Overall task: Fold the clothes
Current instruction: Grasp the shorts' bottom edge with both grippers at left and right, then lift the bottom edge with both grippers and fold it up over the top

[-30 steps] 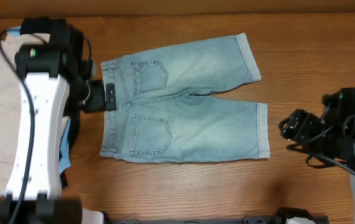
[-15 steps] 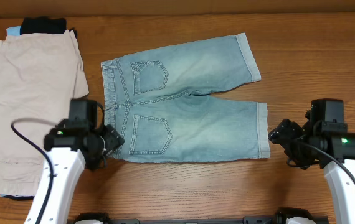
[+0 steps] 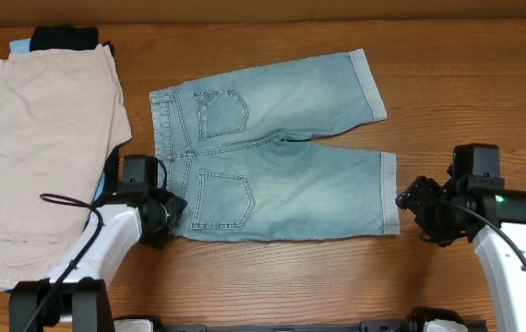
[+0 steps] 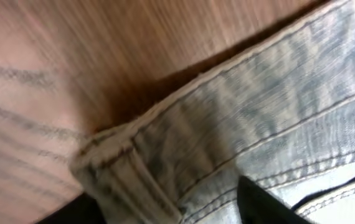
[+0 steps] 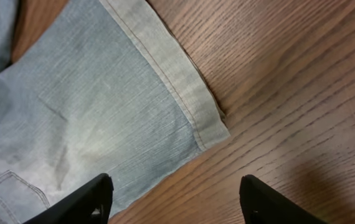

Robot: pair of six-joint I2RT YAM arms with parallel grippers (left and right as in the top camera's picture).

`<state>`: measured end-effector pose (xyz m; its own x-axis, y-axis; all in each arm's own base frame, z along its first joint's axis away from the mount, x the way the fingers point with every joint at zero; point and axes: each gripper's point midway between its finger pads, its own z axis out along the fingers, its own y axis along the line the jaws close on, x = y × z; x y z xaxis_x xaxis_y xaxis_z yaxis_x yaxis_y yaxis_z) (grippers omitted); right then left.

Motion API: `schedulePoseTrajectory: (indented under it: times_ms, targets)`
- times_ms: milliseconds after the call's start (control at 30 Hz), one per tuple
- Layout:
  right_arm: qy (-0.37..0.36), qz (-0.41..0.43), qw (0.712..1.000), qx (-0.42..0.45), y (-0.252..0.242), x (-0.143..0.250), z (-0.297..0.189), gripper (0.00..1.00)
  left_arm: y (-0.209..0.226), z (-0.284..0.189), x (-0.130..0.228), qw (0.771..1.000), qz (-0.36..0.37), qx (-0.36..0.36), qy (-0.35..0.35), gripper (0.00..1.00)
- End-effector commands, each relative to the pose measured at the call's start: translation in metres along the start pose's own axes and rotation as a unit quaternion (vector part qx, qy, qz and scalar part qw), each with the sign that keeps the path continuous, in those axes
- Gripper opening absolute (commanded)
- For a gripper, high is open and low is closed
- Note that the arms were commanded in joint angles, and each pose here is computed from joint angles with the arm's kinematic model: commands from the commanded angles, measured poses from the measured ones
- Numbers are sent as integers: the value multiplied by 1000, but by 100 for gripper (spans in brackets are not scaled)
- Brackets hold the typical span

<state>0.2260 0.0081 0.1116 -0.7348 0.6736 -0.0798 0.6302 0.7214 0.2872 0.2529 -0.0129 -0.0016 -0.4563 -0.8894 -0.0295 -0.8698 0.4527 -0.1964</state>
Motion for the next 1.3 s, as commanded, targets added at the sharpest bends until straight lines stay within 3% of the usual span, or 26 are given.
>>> schedulePoseTrajectory:
  times_ms: [0, 133, 300, 467, 633, 667, 733, 1000, 1067, 1267]
  targets:
    - [9, 5, 1000, 12, -3, 1, 6, 65, 22, 27, 13, 999, -12, -43, 31, 45]
    - [16, 18, 1000, 17, -5, 3, 9, 55, 26, 32, 14, 998, -13, -54, 36, 13]
    - [31, 36, 998, 29, -14, 14, 22, 50, 27, 32, 19, 997, -14, -56, 48, 4]
    - [47, 32, 998, 24, -21, 31, 50, 49, 30, 31, 21, 997, -11, -62, 52, 6]
    - [52, 11, 998, 20, -20, 44, 72, 49, 38, 29, 25, 995, -12, -78, 62, 18]
    - [51, 6, 999, 17, -18, 44, 75, 49, 38, 29, 25, 995, -13, -78, 62, 17]
    - [47, -2, 999, 17, -15, 43, 83, 49, 38, 29, 25, 995, -12, -78, 62, 4]
    - [83, 14, 994, 64, -26, 45, 120, 46, 37, 29, 25, 995, 24, -74, 65, 4]
    - [93, 16, 993, 68, -27, 47, 127, 41, 33, 28, 26, 994, 48, -65, 73, 4]
    - [90, 17, 994, 56, -20, 42, 127, 7, 11, 7, 16, 988, 118, -52, 86, 4]
